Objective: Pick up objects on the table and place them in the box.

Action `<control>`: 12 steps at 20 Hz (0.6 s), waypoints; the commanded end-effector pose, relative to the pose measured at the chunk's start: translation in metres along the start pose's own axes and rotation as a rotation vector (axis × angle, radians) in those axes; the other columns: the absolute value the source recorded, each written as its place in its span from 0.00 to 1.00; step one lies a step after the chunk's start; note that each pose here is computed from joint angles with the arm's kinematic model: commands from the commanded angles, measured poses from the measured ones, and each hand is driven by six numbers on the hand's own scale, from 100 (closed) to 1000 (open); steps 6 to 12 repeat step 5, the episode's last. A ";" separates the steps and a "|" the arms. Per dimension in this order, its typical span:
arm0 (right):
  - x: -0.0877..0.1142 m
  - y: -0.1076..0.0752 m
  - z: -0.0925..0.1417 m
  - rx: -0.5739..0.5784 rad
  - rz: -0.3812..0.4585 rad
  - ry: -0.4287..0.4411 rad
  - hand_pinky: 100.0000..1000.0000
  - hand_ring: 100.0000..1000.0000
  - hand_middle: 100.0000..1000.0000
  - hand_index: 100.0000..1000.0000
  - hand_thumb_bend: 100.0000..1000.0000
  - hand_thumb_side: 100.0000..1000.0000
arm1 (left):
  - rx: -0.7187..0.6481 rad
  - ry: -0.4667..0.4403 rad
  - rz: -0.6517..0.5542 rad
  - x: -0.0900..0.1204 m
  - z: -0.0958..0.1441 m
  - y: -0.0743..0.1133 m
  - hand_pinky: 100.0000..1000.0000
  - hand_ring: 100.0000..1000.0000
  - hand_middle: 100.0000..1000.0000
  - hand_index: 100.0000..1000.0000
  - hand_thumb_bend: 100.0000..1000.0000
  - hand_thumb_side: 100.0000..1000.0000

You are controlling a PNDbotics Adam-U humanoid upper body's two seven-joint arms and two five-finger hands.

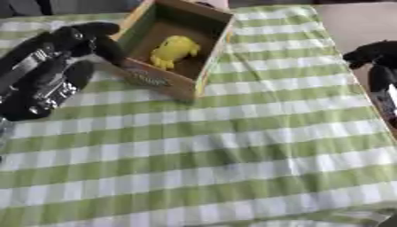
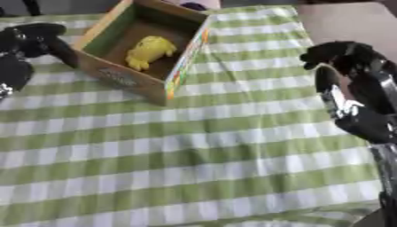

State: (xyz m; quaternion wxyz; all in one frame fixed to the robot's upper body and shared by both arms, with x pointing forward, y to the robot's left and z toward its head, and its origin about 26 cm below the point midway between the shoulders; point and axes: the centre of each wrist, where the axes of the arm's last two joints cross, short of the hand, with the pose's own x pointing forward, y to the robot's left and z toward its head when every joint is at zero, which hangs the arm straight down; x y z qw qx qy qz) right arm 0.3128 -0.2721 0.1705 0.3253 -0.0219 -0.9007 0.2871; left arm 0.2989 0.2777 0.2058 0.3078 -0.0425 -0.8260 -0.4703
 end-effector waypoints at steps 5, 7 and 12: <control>0.000 -0.003 0.001 0.008 0.019 0.005 0.76 0.70 0.51 0.72 0.00 0.47 | -0.055 -0.005 0.078 -0.001 -0.001 -0.018 0.68 0.62 0.63 0.96 0.00 0.88; 0.000 -0.003 0.001 0.008 0.019 0.005 0.76 0.70 0.51 0.72 0.00 0.47 | -0.055 -0.005 0.078 -0.001 -0.001 -0.018 0.68 0.62 0.63 0.96 0.00 0.88; 0.000 -0.003 0.001 0.008 0.019 0.005 0.76 0.70 0.51 0.72 0.00 0.47 | -0.055 -0.005 0.078 -0.001 -0.001 -0.018 0.68 0.62 0.63 0.96 0.00 0.88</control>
